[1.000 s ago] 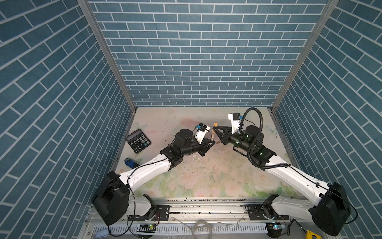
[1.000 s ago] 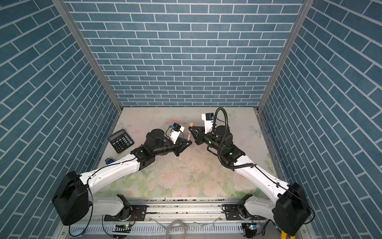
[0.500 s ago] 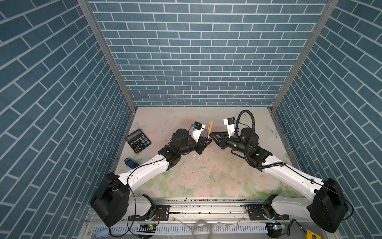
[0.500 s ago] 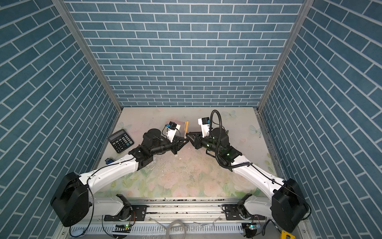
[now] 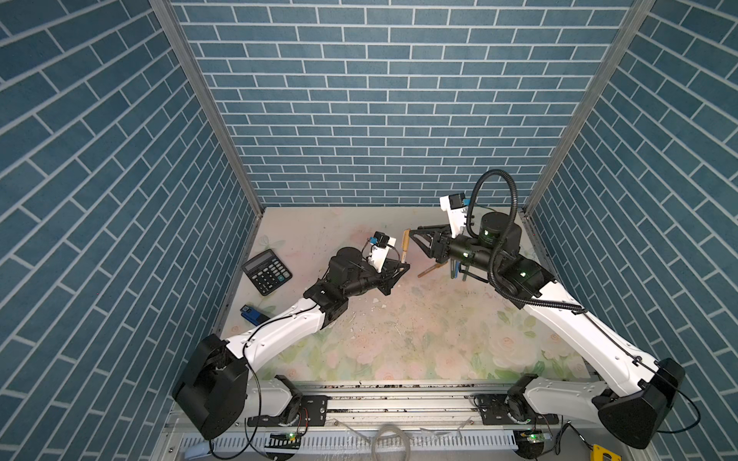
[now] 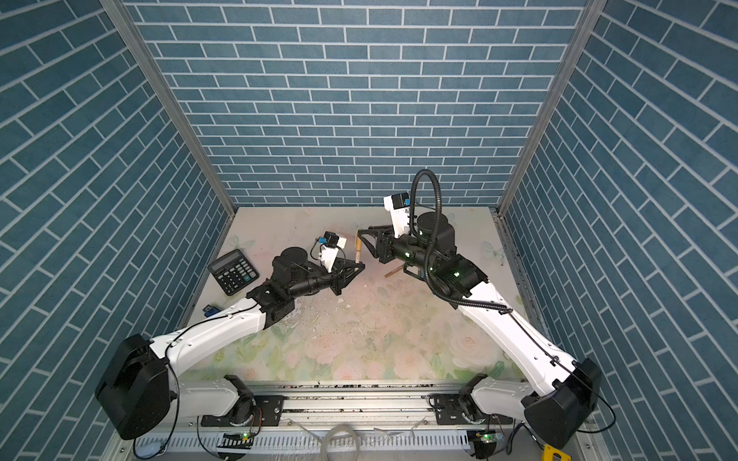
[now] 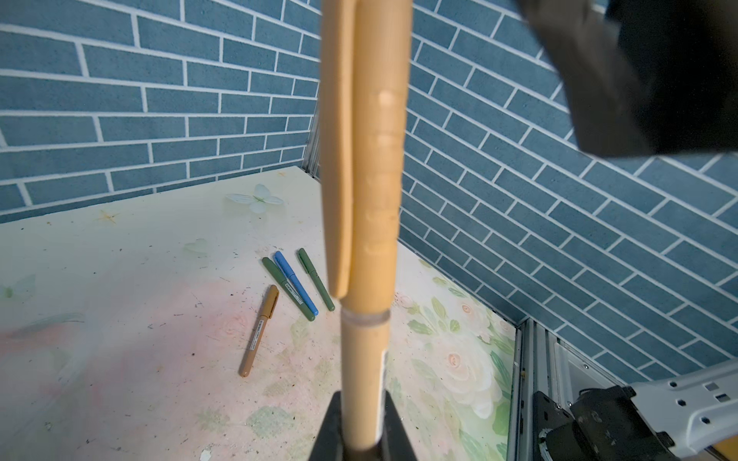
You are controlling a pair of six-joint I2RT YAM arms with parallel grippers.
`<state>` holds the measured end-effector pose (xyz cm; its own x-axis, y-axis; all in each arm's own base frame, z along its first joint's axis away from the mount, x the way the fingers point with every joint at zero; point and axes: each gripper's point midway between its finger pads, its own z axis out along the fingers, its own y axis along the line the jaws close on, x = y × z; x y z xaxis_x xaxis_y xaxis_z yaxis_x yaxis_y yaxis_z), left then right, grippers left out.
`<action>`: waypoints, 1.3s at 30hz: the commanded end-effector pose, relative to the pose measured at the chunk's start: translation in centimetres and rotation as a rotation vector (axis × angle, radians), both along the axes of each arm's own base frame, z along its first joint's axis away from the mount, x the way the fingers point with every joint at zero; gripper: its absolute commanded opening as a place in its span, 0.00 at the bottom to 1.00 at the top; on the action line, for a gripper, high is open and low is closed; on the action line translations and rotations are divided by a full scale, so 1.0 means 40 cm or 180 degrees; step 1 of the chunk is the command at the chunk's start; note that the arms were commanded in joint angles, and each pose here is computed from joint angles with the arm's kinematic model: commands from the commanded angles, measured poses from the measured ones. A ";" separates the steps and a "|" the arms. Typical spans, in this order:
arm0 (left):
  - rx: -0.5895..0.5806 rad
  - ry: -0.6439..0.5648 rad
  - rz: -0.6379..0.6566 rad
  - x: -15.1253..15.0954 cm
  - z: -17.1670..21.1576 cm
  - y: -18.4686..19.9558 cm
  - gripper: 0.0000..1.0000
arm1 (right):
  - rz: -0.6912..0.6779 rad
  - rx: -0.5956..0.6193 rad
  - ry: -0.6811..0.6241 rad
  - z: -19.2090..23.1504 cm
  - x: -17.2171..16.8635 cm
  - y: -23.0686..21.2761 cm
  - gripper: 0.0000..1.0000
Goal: Insert the pens into the pen caps
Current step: 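Press the cap down onto the pen with the right gripper while left holds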
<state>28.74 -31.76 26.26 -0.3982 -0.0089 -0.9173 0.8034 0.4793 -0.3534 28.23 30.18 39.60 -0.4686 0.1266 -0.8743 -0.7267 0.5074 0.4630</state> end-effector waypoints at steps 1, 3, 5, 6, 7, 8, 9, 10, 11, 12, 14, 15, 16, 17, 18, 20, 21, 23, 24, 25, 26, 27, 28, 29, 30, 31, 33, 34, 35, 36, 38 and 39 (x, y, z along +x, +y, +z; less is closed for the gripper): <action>-0.0025 -0.0201 -0.0108 -0.017 0.034 -0.013 0.00 | -0.0022 -0.0301 0.0074 -0.024 0.027 0.003 0.41; -0.0039 -0.0224 -0.0111 -0.019 0.039 -0.012 0.00 | -0.0022 -0.0381 0.0118 -0.027 0.038 0.008 0.41; -0.0052 -0.0231 -0.0121 -0.020 0.043 -0.012 0.00 | 0.0013 -0.0419 0.0174 -0.037 0.043 0.016 0.39; -0.0059 -0.0239 -0.0124 -0.022 0.045 -0.011 0.00 | 0.0047 -0.0427 0.0203 -0.041 0.044 0.022 0.39; -0.0062 -0.0244 -0.0124 -0.022 0.047 -0.011 0.00 | 0.0067 -0.0444 0.0236 -0.049 0.045 0.026 0.37; -0.0063 -0.0238 -0.0126 -0.022 0.046 -0.011 0.00 | 0.0079 -0.0451 0.0258 -0.055 0.045 0.029 0.35; -0.0066 -0.0240 -0.0133 -0.024 0.047 -0.012 0.00 | 0.0093 -0.0455 0.0277 -0.060 0.045 0.030 0.34; -0.0076 -0.0245 -0.0129 -0.024 0.051 -0.011 0.00 | 0.0104 -0.0455 0.0289 -0.064 0.044 0.032 0.32; -0.0081 -0.0243 -0.0136 -0.025 0.052 -0.012 0.00 | 0.0124 -0.0443 0.0297 -0.066 0.042 0.034 0.29; -0.0076 -0.0237 -0.0131 -0.024 0.050 -0.011 0.00 | 0.0155 -0.0437 0.0311 -0.071 0.040 0.037 0.26; -0.0081 -0.0236 -0.0136 -0.024 0.051 -0.012 0.00 | 0.0221 -0.0431 0.0349 -0.079 0.033 0.043 0.20; -0.0081 -0.0227 -0.0140 -0.024 0.050 -0.013 0.00 | 0.0247 -0.0424 0.0358 -0.082 0.030 0.045 0.17; -0.0087 -0.0227 -0.0144 -0.024 0.052 -0.013 0.00 | 0.0267 -0.0419 0.0372 -0.087 0.026 0.047 0.14; -0.0089 -0.0226 -0.0143 -0.024 0.052 -0.013 0.00 | 0.0271 -0.0410 0.0385 -0.091 0.024 0.047 0.12; -0.0089 -0.0229 -0.0137 -0.024 0.053 -0.012 0.00 | 0.0279 -0.0402 0.0399 -0.098 0.022 0.047 0.09; -0.0092 -0.0247 -0.0095 -0.020 0.058 -0.009 0.00 | 0.0310 -0.0399 0.0427 -0.107 0.017 0.049 0.07; -0.0100 -0.0261 -0.0068 -0.016 0.064 -0.006 0.00 | 0.0343 -0.0411 0.0441 -0.115 0.011 0.052 0.07; -0.0125 -0.0304 0.0005 -0.008 0.083 0.002 0.00 | 0.0369 -0.0438 0.0442 -0.130 0.000 0.052 0.06; -0.0158 -0.0341 0.0050 -0.004 0.102 0.009 0.00 | 0.0366 -0.0457 0.0437 -0.138 -0.003 0.050 0.06; -0.0204 -0.0387 0.0130 0.004 0.126 0.018 0.00 | 0.0358 -0.0479 0.0435 -0.145 -0.007 0.048 0.06; -0.0242 -0.0418 0.0196 0.011 0.145 0.027 0.00 | 0.0366 -0.0494 0.0432 -0.151 -0.012 0.048 0.06; -0.0298 -0.0465 0.0255 0.017 0.171 0.038 0.00 | 0.0368 -0.0506 0.0427 -0.156 -0.015 0.045 0.06; -0.0355 -0.0495 0.0305 0.023 0.197 0.047 0.00 | 0.0367 -0.0515 0.0424 -0.162 -0.020 0.043 0.06; -0.0410 -0.0515 0.0347 0.028 0.220 0.056 0.00 | 0.0360 -0.0523 0.0420 -0.167 -0.022 0.042 0.06; -0.0478 -0.0527 0.0383 0.031 0.243 0.065 0.00 | 0.0364 -0.0526 0.0415 -0.173 -0.025 0.041 0.06; -0.0524 -0.0582 0.0427 0.034 0.265 0.071 0.00 | 0.0365 -0.0519 0.0417 -0.178 -0.027 0.041 0.06; -0.0603 -0.0687 0.0465 0.035 0.305 0.077 0.00 | 0.0410 -0.0509 0.0436 -0.191 -0.038 0.046 0.06; -0.0626 -0.0732 0.0473 0.036 0.322 0.077 0.00 | 0.0432 -0.0508 0.0442 -0.198 -0.043 0.049 0.06; -0.0648 -0.0767 0.0486 0.038 0.338 0.079 0.00 | 0.0440 -0.0519 0.0449 -0.204 -0.047 0.051 0.06; -0.0676 -0.0805 0.0501 0.040 0.355 0.080 0.00 | 0.0456 -0.0530 0.0462 -0.212 -0.052 0.053 0.06; -0.0729 -0.0869 0.0501 0.042 0.386 0.078 0.00 | 0.0487 -0.0538 0.0489 -0.229 -0.062 0.056 0.06; -0.0755 -0.0900 0.0506 0.045 0.402 0.078 0.00 | 0.0517 -0.0557 0.0507 -0.240 -0.070 0.058 0.06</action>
